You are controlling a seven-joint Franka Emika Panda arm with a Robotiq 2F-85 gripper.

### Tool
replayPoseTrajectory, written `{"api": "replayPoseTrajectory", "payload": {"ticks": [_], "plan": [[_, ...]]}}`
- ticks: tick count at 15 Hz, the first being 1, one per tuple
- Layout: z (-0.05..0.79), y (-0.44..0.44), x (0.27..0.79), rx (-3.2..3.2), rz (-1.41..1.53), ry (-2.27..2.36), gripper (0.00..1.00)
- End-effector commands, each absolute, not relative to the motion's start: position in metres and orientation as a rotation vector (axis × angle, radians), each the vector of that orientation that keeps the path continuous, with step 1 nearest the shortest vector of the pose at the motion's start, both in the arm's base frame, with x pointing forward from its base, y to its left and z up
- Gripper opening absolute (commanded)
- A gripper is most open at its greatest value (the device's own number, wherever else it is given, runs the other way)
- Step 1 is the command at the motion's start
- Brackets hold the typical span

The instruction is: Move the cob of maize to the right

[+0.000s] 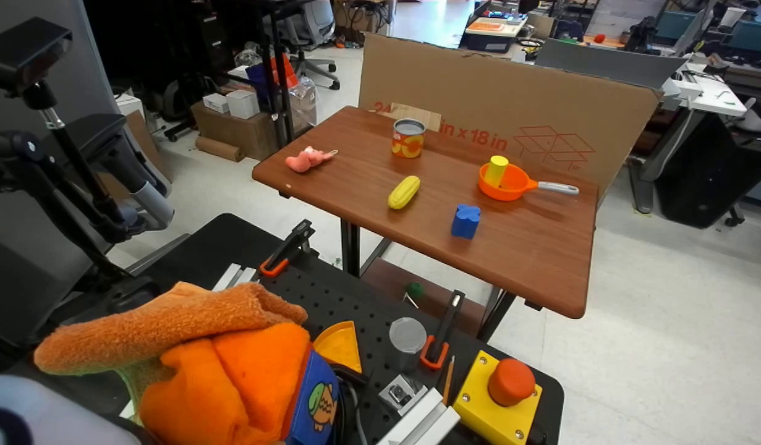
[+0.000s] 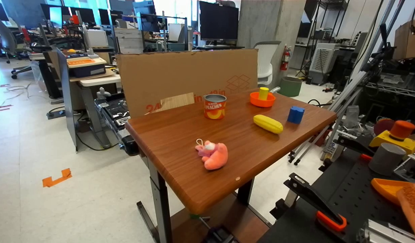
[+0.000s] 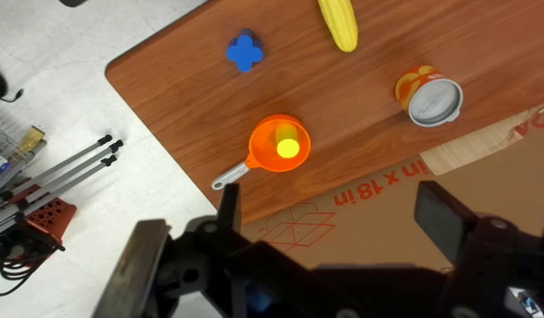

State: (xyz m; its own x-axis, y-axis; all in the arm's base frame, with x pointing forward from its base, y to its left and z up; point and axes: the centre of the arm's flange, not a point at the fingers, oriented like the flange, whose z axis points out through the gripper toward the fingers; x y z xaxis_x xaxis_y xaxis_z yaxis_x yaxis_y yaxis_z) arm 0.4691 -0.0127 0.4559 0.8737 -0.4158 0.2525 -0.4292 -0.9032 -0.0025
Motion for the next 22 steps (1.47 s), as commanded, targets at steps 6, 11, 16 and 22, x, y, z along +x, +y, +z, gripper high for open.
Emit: {"api": "replayPoseTrajectory", "payload": {"ticks": [6, 11, 16, 22], "plan": [[0.348, 0.012, 0.555, 3.044, 0.216, -0.851, 1.00], [0.300, 0.022, 0.566, 3.018, 0.059, -0.830, 1.00], [0.251, 0.024, 0.561, 2.937, -0.140, -0.822, 1.00], [0.205, 0.026, 0.545, 2.861, -0.321, -0.757, 1.00]]}}
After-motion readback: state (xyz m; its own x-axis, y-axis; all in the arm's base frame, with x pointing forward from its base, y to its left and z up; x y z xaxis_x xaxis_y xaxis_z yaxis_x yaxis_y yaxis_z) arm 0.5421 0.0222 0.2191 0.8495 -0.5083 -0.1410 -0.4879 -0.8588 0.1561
